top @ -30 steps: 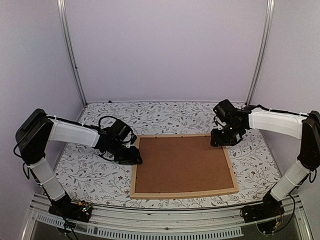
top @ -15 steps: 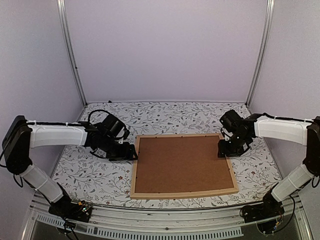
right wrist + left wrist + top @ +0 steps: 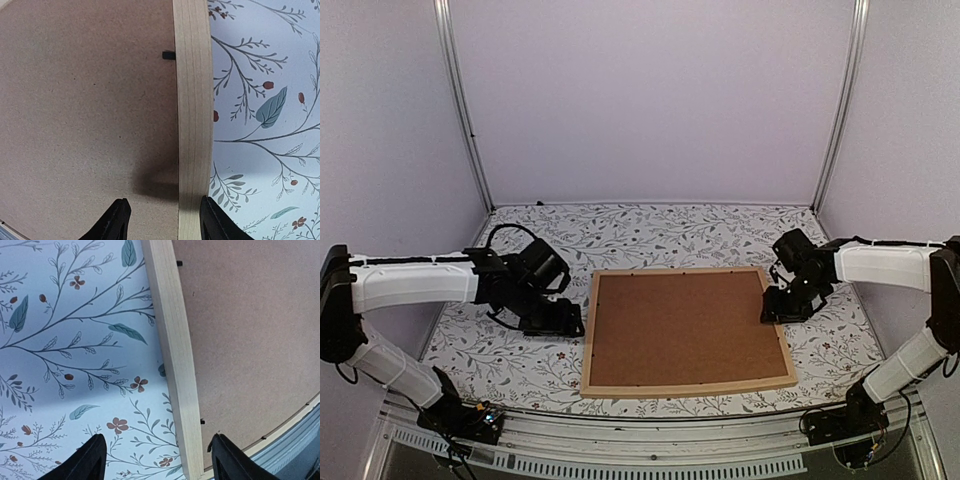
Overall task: Put the photo into the frame
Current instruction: Press the fastener onto the frame body, then press the fastener onto the backboard.
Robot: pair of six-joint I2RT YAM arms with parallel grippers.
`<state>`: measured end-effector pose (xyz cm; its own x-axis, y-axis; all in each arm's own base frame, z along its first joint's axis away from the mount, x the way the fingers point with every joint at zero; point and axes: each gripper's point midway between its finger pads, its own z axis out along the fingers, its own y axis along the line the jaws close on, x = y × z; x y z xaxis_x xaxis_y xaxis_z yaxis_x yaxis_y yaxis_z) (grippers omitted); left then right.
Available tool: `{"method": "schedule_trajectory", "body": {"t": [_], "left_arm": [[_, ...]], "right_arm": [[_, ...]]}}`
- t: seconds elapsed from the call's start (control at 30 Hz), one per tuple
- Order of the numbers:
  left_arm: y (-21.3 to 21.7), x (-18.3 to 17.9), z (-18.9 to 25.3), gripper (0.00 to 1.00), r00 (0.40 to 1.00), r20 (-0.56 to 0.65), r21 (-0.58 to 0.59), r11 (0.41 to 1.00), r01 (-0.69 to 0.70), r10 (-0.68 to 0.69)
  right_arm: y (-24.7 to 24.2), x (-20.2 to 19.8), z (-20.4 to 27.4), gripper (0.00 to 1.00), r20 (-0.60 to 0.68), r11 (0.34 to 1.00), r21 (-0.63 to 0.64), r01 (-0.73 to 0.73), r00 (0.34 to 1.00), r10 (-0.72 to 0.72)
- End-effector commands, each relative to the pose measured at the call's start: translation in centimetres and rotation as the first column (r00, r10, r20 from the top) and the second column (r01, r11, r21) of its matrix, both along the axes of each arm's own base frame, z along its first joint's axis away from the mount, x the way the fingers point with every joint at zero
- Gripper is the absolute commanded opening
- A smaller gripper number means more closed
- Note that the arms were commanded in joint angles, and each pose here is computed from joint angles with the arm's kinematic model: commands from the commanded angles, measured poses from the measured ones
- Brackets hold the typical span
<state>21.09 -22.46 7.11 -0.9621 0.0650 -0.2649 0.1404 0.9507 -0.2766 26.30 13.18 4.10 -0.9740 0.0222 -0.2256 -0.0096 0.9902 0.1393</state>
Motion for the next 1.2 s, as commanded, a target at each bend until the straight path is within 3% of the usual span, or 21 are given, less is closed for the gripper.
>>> {"method": "schedule_trajectory", "body": {"t": [0.0,0.43,0.73,1.17], "left_arm": [[0.2,0.1,-0.8,0.74,1.0,0.004,0.066,0.998,-0.01,0.009],[-0.8,7.2,-1.1,0.74,0.997,0.054,0.285,0.957,0.042,-0.06],[-1.1,10.9,-1.4,0.73,0.996,0.083,0.313,0.95,0.017,-0.045],[-1.0,12.3,-2.5,0.72,0.996,0.072,0.287,0.958,0.022,-0.045]], "right_arm": [[0.8,0.5,0.2,0.51,0.039,0.997,0.078,-0.023,0.999,0.02],[0.7,1.0,-0.5,0.5,0.041,0.997,0.072,-0.034,0.999,0.031],[0.6,1.6,-0.3,0.5,0.048,0.996,0.077,-0.04,0.998,0.036],[0.4,1.5,-0.4,0.5,0.041,0.996,0.079,-0.034,0.999,0.031]]}}
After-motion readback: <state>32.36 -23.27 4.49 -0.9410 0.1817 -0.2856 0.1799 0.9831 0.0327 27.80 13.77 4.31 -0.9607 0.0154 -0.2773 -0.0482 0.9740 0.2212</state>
